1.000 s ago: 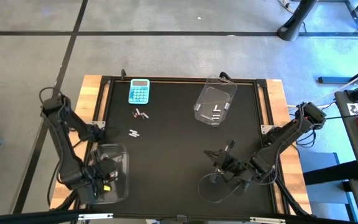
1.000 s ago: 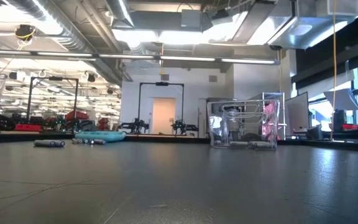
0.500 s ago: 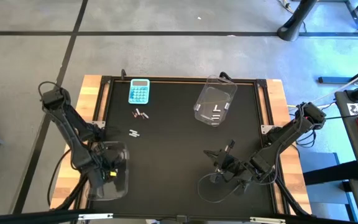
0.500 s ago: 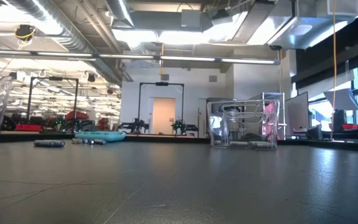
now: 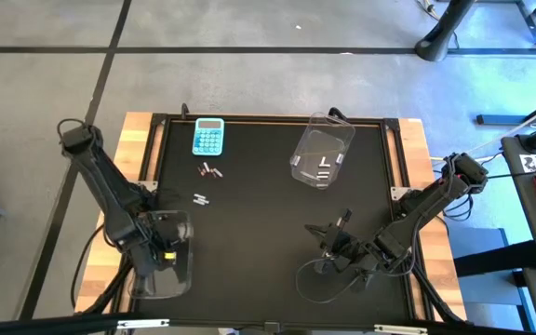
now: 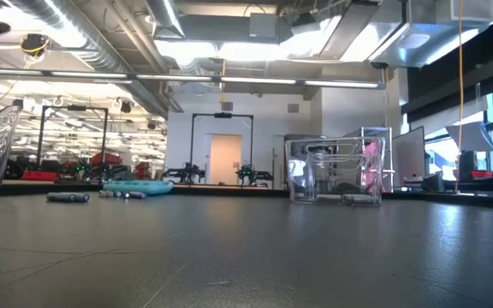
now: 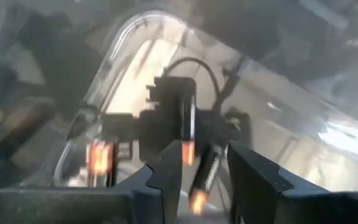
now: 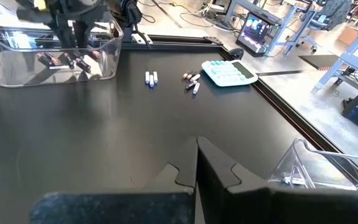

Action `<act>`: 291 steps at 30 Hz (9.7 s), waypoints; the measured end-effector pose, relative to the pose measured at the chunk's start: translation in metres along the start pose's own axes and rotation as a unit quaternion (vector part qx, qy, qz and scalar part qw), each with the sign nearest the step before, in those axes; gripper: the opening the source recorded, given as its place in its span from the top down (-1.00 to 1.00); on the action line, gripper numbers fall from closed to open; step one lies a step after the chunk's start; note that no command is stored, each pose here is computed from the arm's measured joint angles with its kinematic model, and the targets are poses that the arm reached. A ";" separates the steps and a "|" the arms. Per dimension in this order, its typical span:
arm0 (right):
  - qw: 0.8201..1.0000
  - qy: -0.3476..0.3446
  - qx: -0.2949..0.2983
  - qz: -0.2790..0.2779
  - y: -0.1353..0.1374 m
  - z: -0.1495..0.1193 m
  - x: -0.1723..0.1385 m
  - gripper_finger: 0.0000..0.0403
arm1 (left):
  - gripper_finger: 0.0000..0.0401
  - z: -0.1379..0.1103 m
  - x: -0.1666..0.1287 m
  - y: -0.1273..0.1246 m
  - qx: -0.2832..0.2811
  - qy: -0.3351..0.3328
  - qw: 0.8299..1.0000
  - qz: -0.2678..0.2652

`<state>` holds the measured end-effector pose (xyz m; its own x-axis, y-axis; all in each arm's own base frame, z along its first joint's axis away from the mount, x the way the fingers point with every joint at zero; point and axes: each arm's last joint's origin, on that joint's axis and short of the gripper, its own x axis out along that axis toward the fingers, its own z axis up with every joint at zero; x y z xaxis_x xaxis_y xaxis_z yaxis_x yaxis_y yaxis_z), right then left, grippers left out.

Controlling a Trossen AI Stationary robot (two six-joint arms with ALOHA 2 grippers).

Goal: Sort batteries
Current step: Put the black battery into the bottom transparent bin

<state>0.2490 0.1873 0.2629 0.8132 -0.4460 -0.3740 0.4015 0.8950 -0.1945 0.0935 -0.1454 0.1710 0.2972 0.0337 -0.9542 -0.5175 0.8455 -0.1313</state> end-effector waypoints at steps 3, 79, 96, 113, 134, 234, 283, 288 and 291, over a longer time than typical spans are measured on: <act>1.000 0.000 0.000 0.000 0.000 0.000 0.000 0.97 | 0.36 0.006 -0.023 0.002 -0.020 0.006 0.999 -0.028; 1.000 0.011 -0.002 0.014 0.001 -0.001 0.000 0.97 | 0.25 0.241 0.084 0.140 -0.152 0.054 0.981 0.106; 1.000 0.011 -0.002 0.014 0.001 -0.001 0.000 0.97 | 0.91 0.230 0.075 0.117 -0.094 0.090 0.990 0.060; 1.000 0.011 -0.003 0.013 0.001 -0.001 0.000 0.97 | 0.94 0.158 -0.067 0.003 0.045 -0.170 0.972 -0.155; 1.000 0.009 0.000 0.013 0.001 -0.001 0.000 0.97 | 0.94 0.043 -0.082 -0.035 -0.046 0.007 0.990 0.134; 1.000 0.004 -0.002 0.003 0.000 -0.001 0.000 0.97 | 0.18 0.242 0.050 0.147 0.258 0.189 0.929 0.188; 1.000 0.016 -0.003 0.021 0.001 -0.001 0.000 0.97 | 0.94 0.203 0.008 0.086 0.263 0.026 0.952 0.153; 1.000 0.015 -0.002 0.019 0.001 -0.001 0.000 0.97 | 0.95 0.191 -0.032 0.055 0.207 -0.089 0.968 0.110; 1.000 0.012 -0.001 0.017 0.001 -0.001 0.000 0.97 | 0.95 0.183 -0.057 0.028 0.190 -0.172 0.965 0.059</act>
<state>0.2490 0.1881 0.2618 0.8153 -0.4163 -0.4024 0.3732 0.9092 -0.1843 0.2086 -0.0260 0.2709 0.5365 0.2602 -0.8028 -0.2514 0.9574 0.1424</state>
